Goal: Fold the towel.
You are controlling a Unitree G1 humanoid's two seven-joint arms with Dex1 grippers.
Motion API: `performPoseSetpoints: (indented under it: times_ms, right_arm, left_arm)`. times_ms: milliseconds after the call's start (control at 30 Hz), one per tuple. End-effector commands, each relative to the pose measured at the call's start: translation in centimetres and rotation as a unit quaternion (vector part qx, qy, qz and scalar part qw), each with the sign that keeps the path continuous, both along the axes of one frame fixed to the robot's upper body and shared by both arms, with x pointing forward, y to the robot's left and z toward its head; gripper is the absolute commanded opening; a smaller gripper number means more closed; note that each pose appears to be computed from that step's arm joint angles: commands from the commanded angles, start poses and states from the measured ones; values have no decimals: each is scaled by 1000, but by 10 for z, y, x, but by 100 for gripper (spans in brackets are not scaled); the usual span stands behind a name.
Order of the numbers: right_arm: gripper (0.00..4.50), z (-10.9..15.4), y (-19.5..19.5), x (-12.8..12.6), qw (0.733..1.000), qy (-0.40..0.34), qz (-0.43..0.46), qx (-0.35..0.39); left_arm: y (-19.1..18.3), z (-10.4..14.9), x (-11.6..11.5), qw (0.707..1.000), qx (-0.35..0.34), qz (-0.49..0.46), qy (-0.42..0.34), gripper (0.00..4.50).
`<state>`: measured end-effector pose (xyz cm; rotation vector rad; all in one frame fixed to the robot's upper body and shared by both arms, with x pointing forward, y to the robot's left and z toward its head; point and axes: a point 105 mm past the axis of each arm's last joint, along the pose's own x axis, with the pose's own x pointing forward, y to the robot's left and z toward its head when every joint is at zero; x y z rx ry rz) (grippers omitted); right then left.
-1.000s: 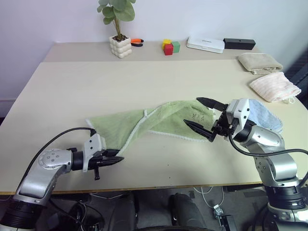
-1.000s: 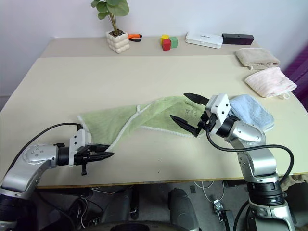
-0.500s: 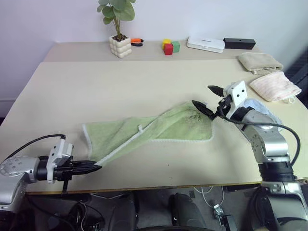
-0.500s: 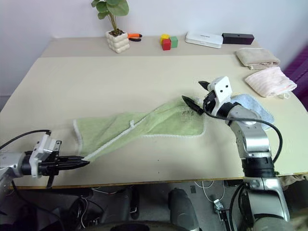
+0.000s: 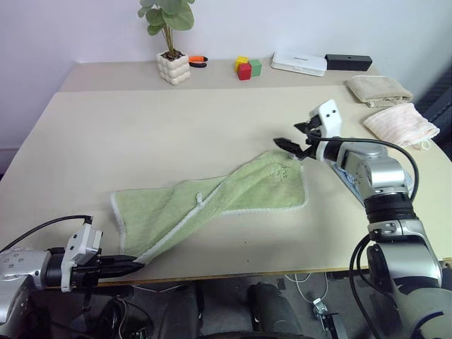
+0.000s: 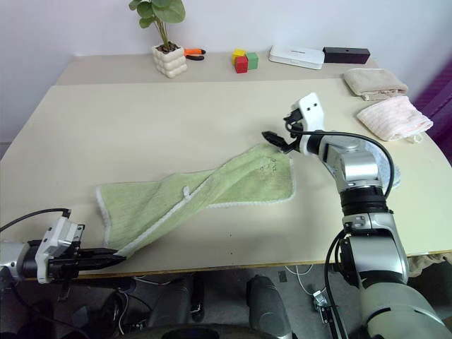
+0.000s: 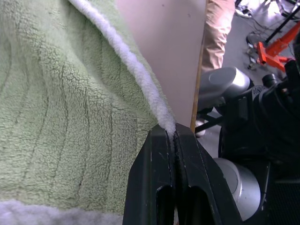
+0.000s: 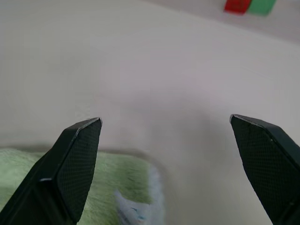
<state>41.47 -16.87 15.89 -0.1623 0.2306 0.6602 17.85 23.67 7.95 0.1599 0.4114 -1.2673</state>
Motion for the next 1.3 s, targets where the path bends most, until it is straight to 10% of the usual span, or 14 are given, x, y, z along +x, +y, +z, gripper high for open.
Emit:
performPoseSetpoints:
  times_ms: [33, 433, 567, 767, 1300]
  right_arm:
    - [450, 2, 5, 5, 1000, 27, 2, -15]
    - [450, -20, -3, 17, 991, 119, -36, -44]
    - [319, -29, -1, 13, 989, 139, -25, -41]
    - [11, -21, 5, 13, 991, 132, -13, -14]
    - [4, 28, 10, -3, 997, 8, 58, 59]
  left_arm:
    - [-7, 1, -1, 1000, -5, -8, -19, 5]
    - [-27, 4, -3, 999, -10, -15, -38, 5]
    - [-33, 9, -1, 999, -11, -15, -42, 0]
    - [-36, 16, 5, 999, -8, -16, -44, 0]
    - [-35, 23, 19, 998, -5, -13, -54, 0]
